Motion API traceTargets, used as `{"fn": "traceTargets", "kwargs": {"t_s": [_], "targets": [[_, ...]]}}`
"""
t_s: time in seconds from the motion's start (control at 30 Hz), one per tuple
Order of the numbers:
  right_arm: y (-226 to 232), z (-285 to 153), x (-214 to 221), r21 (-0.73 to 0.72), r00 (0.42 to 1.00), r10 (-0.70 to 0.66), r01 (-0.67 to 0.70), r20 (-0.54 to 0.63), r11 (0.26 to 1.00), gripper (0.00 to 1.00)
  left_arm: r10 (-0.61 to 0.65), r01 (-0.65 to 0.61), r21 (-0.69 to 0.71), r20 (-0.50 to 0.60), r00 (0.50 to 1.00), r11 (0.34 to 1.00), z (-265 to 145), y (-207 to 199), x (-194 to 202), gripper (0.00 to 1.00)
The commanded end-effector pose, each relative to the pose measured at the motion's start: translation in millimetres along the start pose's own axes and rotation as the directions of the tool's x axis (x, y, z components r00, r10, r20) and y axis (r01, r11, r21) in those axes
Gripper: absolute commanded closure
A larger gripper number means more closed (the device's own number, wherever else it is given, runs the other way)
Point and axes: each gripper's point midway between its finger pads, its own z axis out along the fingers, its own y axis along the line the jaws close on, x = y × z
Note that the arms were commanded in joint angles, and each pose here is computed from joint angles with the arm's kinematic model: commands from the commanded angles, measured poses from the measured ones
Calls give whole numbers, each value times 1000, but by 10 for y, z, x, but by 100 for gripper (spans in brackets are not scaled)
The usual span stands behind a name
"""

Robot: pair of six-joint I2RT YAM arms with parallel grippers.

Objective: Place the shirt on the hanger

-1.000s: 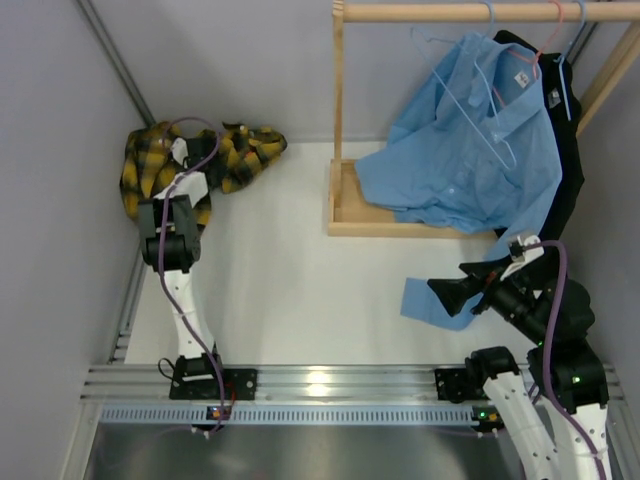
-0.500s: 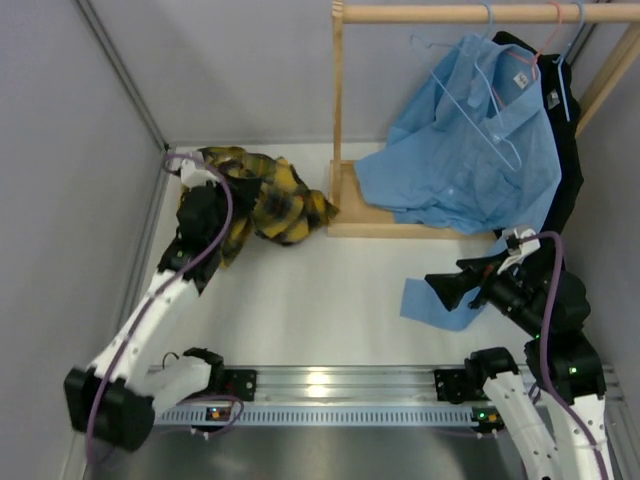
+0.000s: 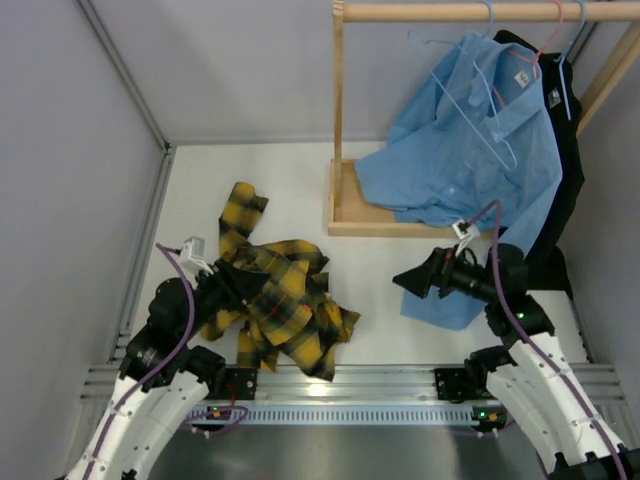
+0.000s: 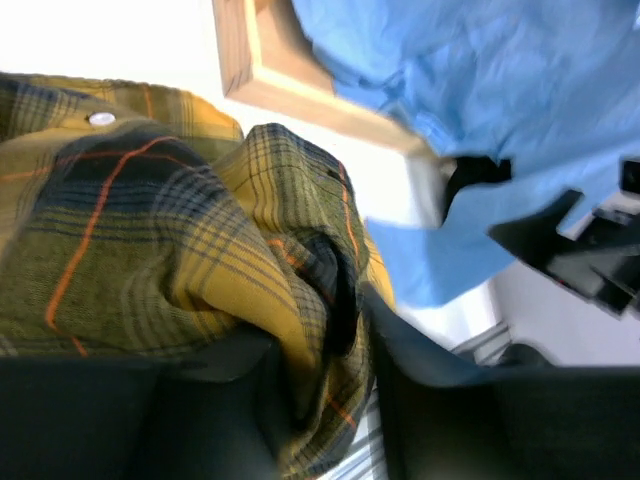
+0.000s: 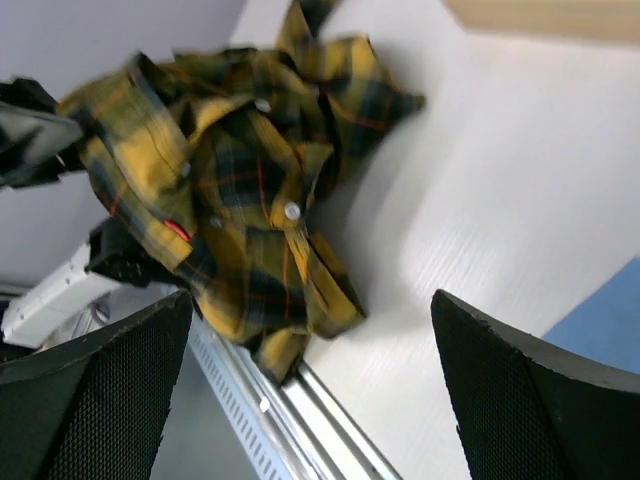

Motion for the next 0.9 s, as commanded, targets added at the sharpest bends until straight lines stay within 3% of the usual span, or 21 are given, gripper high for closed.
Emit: {"fn": "traceTargets", "kwargs": {"t_s": [0.0, 0.1, 0.17, 0.3, 0.43, 0.57, 0.63, 0.73, 0.77, 0.87], "targets": [[11, 173, 247, -59, 998, 41, -43, -42, 997, 1, 60, -66, -34, -149, 987, 997, -136, 106, 263, 45], [-19, 343, 630, -34, 992, 43, -47, -123, 998, 2, 45, -65, -96, -197, 979, 993, -106, 233, 348, 14], [15, 457, 856, -35, 983, 51, -58, -174, 998, 4, 51, -69, -96, -183, 982, 993, -103, 164, 261, 2], [181, 627, 924, -116, 987, 77, -94, -140, 989, 6, 148, -158, -58, -140, 979, 986, -137, -116, -60, 2], [385, 761, 1038, -203, 985, -50, 16, -166, 979, 5, 237, -249, -143, -99, 967, 958, -211, -188, -404, 2], [244, 1063, 1264, -133, 956, -146, 116, -254, 984, 6, 298, -299, -249, -44, 954, 921, -381, -180, -709, 2], [198, 1169, 1363, -102, 945, -191, 170, -264, 980, 8, 308, -303, -231, -16, 951, 925, -443, -297, -807, 2], [91, 1321, 1443, -23, 933, -235, 238, -272, 971, 27, 304, -307, -150, -41, 952, 940, -436, -500, -792, 2], [76, 1362, 1442, -6, 933, -236, 244, -273, 970, 55, 301, -310, -117, -86, 950, 944, -370, -548, -727, 2], [99, 1384, 1285, 31, 943, -244, 257, -226, 966, 100, 303, -316, -59, -169, 938, 947, -255, -613, -596, 2]]}}
